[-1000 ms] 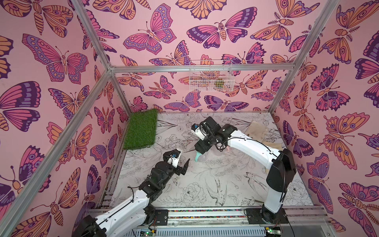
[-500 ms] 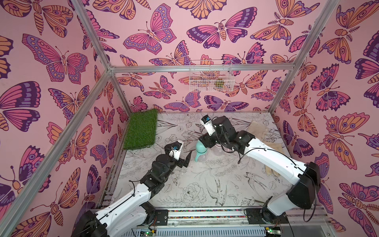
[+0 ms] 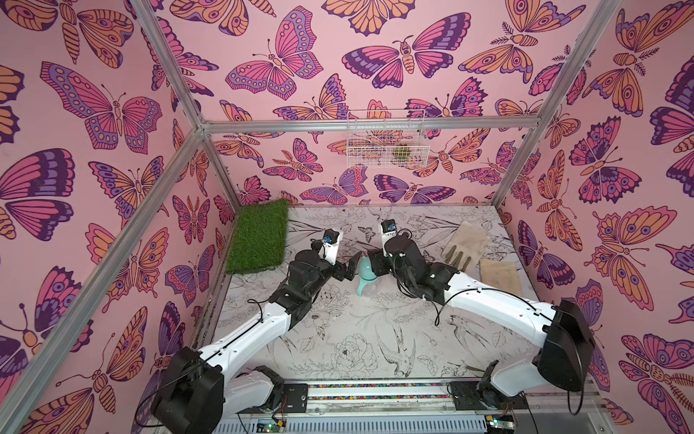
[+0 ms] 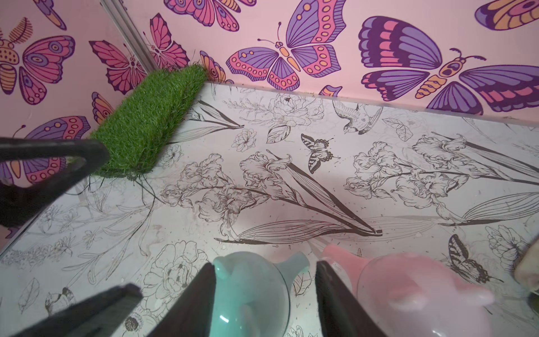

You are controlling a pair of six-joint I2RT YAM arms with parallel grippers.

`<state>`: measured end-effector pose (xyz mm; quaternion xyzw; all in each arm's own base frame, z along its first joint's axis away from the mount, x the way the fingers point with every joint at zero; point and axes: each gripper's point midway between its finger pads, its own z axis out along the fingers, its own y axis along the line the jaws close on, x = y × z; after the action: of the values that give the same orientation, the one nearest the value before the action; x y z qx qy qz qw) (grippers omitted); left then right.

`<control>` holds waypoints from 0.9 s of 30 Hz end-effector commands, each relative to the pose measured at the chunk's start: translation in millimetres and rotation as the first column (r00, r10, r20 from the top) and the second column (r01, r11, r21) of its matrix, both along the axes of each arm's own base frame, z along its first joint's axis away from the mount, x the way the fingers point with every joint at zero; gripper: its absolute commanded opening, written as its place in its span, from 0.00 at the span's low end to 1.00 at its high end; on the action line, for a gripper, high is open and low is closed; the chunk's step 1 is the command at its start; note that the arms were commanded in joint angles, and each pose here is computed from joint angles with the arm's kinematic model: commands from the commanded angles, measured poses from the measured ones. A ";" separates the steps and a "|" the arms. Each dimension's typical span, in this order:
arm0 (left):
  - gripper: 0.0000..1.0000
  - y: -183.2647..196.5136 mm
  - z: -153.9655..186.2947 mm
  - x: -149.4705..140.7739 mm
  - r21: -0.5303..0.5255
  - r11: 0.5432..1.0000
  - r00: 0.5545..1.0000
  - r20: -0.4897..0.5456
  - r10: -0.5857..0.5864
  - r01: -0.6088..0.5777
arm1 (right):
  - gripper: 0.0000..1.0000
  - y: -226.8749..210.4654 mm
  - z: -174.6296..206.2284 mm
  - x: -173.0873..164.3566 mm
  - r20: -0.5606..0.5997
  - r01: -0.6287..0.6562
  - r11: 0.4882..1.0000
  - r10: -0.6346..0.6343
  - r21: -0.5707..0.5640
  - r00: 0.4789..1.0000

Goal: Assemble the baby bottles
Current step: Close the lid on the baby bottle.

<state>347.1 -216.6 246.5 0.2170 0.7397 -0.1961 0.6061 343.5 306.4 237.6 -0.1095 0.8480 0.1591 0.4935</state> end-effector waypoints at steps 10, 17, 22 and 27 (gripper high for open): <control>1.00 -16.3 -16.8 7.3 -0.031 0.998 0.996 -0.063 -0.059 0.057 | 0.55 -6.0 -10.9 -1.9 0.018 0.090 0.996 -0.091 0.024 0.996; 0.99 -25.2 -21.5 19.9 -0.039 0.997 0.995 -0.076 -0.064 0.061 | 0.55 -7.9 -24.2 -3.7 0.000 0.095 0.995 -0.095 0.006 0.995; 0.99 -27.1 -22.8 23.2 -0.052 0.997 0.995 -0.078 -0.062 0.059 | 0.55 -8.5 -30.7 -5.2 -0.006 0.096 0.995 -0.096 0.001 0.995; 0.99 -27.0 -21.2 23.1 -0.059 0.997 0.995 -0.074 -0.062 0.058 | 0.55 -9.1 -41.6 -5.9 -0.024 0.101 0.995 -0.102 -0.007 0.995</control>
<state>366.4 -241.2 212.7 0.2190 0.7614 -0.2315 0.5646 337.5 297.3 205.1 -0.0740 0.8561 0.1399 0.4920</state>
